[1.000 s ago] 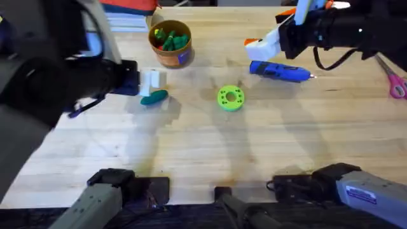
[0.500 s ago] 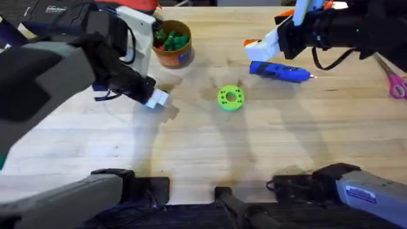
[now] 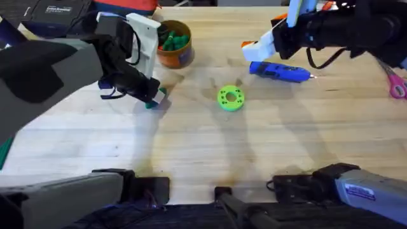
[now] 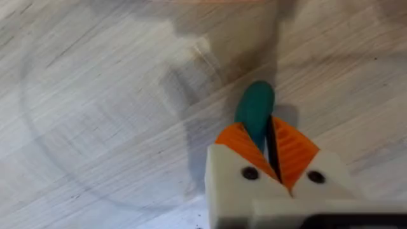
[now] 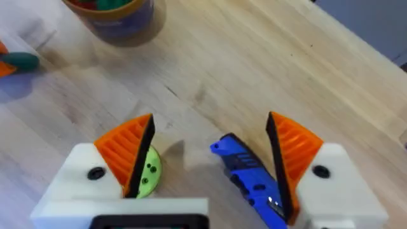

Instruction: Pick up the gripper from the table and insert it into the empty holder that is missing its gripper. Then pick up a screw, insert it into the mounting hole, and use the screwdriver to tighten it. Finally, clean up the table by picking up the vegetable and placing it into the bucket.

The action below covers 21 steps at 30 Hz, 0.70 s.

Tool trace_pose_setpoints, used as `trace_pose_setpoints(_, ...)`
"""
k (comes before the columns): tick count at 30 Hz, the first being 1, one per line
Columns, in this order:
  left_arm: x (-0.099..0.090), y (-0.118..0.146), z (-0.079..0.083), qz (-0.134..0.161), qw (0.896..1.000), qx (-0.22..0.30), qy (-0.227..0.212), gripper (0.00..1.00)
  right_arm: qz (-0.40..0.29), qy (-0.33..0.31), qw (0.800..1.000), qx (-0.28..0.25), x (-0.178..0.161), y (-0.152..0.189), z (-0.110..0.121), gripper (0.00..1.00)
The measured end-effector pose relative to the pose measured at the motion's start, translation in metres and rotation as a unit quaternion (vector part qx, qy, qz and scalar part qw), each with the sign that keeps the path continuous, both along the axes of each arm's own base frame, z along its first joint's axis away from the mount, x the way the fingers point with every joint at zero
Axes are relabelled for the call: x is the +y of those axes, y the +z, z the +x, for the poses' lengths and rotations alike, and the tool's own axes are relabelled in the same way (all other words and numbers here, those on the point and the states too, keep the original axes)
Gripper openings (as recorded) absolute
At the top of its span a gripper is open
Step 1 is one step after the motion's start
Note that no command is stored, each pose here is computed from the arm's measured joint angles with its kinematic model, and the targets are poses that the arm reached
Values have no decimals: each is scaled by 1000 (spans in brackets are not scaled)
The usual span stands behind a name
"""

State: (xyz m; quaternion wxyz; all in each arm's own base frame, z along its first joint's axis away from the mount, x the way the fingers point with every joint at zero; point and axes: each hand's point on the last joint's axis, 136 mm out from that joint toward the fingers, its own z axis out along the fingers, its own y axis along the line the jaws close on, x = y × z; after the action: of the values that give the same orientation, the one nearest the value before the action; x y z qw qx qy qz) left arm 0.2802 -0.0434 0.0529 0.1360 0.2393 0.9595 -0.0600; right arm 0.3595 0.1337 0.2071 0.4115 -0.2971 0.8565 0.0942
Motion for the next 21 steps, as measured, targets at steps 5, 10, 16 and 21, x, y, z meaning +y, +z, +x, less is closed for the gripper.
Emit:
trace_pose_setpoints(5, -1, 6, 1, -2, 1000, 4, 9, 22, 4, 0, 1000, -16, 1, 6, 5, 994)
trace_pose_setpoints(10, -7, 62, 31, -26, 998, -51, 22, 21, 7, 0, 1000, -28, 2, 11, 9, 994)
trace_pose_setpoints(16, -27, 162, 84, -87, 974, -207, 2, 21, 9, 0, 999, -35, 3, 13, 11, 994)
trace_pose_setpoints(21, -34, 188, 108, -116, 957, -265, 5, 21, 9, 0, 999, -35, 3, 13, 11, 995)
